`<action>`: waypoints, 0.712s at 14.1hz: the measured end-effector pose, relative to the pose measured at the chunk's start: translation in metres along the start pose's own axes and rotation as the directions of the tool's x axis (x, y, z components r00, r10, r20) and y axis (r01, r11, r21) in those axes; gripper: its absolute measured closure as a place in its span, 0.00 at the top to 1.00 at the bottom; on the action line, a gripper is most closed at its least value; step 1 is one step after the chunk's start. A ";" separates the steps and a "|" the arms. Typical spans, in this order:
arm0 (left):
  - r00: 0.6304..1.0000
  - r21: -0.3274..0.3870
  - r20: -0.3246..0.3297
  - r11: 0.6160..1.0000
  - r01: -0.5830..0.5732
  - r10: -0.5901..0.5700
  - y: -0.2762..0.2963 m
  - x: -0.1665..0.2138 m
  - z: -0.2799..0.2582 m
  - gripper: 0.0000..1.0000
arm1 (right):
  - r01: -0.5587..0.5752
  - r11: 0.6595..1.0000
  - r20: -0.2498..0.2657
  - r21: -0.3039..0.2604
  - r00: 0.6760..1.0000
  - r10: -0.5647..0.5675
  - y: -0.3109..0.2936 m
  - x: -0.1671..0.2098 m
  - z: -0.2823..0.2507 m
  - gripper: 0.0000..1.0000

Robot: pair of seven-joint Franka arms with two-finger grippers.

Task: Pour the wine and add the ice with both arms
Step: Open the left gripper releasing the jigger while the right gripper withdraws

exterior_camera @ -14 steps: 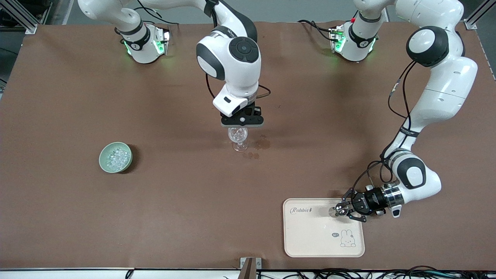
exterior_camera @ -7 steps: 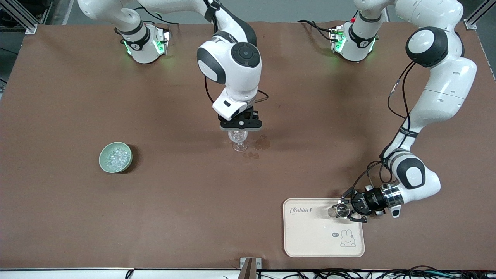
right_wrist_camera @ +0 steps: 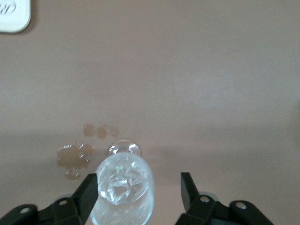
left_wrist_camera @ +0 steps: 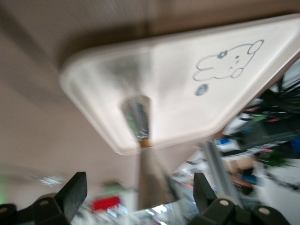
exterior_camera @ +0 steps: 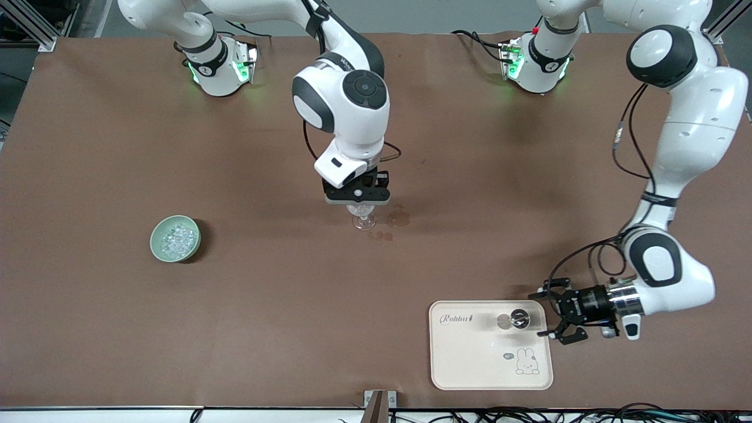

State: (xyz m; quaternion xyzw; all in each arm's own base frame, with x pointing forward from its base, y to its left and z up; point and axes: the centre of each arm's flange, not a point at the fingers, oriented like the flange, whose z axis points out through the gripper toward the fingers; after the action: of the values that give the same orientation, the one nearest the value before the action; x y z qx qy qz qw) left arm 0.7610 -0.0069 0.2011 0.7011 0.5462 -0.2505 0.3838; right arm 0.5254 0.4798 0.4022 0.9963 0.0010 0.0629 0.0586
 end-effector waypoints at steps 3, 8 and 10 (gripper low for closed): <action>0.977 0.188 -0.118 0.970 -0.151 0.175 0.003 -0.031 -0.040 1.00 | -0.083 0.996 -0.037 0.032 0.996 0.084 0.053 0.040 -0.033 0.93; 0.840 0.442 -0.138 0.792 -0.422 0.525 0.013 -0.119 -0.097 1.00 | -0.065 0.997 -0.059 0.033 0.996 0.067 0.153 0.082 -0.071 1.00; 0.756 0.530 -0.126 0.688 -0.496 0.642 0.014 -0.151 -0.120 1.00 | -0.069 0.997 -0.046 0.028 0.996 0.070 0.209 0.097 -0.072 1.00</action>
State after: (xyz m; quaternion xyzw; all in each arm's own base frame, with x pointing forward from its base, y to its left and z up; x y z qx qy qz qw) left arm 0.7245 0.0025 0.3904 0.9369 0.2732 -0.1303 0.1752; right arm 0.6117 0.2813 0.5100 0.9946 -0.0316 0.0884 0.0432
